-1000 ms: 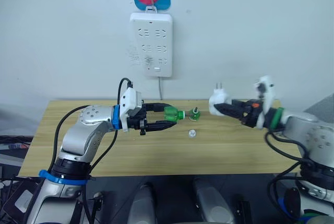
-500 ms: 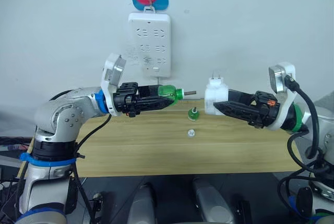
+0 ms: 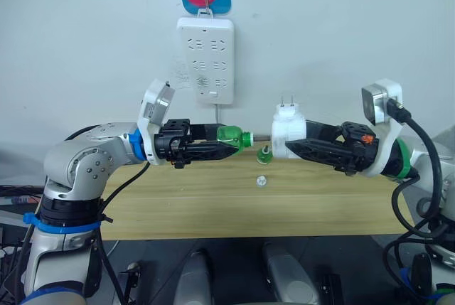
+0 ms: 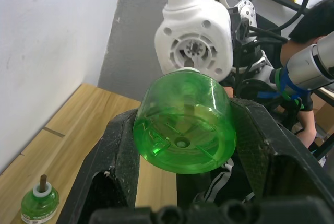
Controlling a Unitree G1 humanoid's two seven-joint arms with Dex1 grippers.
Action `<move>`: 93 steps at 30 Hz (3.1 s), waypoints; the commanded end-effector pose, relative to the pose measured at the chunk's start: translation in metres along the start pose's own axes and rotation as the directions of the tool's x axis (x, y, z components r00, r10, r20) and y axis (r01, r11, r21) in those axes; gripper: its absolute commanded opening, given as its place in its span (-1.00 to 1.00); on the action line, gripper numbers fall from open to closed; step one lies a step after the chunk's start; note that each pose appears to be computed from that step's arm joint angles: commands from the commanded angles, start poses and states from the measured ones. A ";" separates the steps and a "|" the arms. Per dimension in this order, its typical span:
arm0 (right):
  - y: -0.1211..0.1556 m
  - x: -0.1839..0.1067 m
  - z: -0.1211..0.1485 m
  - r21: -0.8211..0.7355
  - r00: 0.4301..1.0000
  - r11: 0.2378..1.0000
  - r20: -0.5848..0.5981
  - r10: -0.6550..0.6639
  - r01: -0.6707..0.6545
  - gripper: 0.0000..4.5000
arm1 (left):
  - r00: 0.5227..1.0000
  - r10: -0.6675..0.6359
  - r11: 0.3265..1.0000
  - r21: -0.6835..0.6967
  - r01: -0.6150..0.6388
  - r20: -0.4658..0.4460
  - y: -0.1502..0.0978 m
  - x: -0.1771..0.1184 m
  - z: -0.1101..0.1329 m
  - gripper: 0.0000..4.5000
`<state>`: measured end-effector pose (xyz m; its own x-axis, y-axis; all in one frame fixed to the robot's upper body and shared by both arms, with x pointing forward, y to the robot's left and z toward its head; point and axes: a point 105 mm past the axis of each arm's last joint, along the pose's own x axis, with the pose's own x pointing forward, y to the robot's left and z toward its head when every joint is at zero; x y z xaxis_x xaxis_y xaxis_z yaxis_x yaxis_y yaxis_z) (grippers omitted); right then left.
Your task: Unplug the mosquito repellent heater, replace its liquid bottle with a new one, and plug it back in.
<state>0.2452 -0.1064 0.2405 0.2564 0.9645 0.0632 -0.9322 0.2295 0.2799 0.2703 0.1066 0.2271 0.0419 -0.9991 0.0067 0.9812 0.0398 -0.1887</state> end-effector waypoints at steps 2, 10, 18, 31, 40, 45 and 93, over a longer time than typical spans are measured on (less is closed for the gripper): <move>0.007 0.001 0.006 -0.035 0.999 0.999 0.019 0.026 -0.026 0.31 | 0.998 -0.056 0.998 0.018 0.057 -0.006 -0.010 0.002 0.005 0.06; 0.010 0.006 0.005 -0.042 0.999 0.998 0.014 0.044 -0.044 0.31 | 0.998 -0.058 0.998 0.021 0.058 0.003 -0.010 0.006 0.005 0.06; 0.011 0.010 0.002 -0.041 0.998 0.998 0.001 0.056 -0.056 0.31 | 0.998 -0.067 0.997 0.028 0.067 -0.003 -0.010 0.008 0.007 0.06; 0.015 0.017 0.002 -0.047 0.997 0.995 -0.002 0.082 -0.082 0.31 | 0.996 -0.087 0.995 0.047 0.088 -0.008 -0.013 0.016 0.005 0.06; 0.012 0.013 -0.003 -0.031 0.997 0.997 -0.014 0.069 -0.070 0.31 | 0.999 -0.045 0.997 0.063 0.045 0.010 -0.005 0.016 0.008 0.06; 0.014 0.015 -0.004 -0.030 0.997 0.997 -0.017 0.076 -0.076 0.31 | 0.998 -0.057 0.996 0.068 0.056 0.006 -0.006 0.018 0.007 0.06; 0.010 0.012 0.000 -0.040 0.997 0.997 -0.028 0.067 -0.068 0.31 | 0.990 -0.138 0.990 0.007 0.138 -0.019 -0.023 0.019 0.005 0.06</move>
<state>0.2449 -0.0980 0.2347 0.2226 0.9745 0.0281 -0.9389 0.2065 0.2752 0.2666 0.0974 0.2258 0.0067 -0.9999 -0.0157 0.9738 0.0101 -0.2273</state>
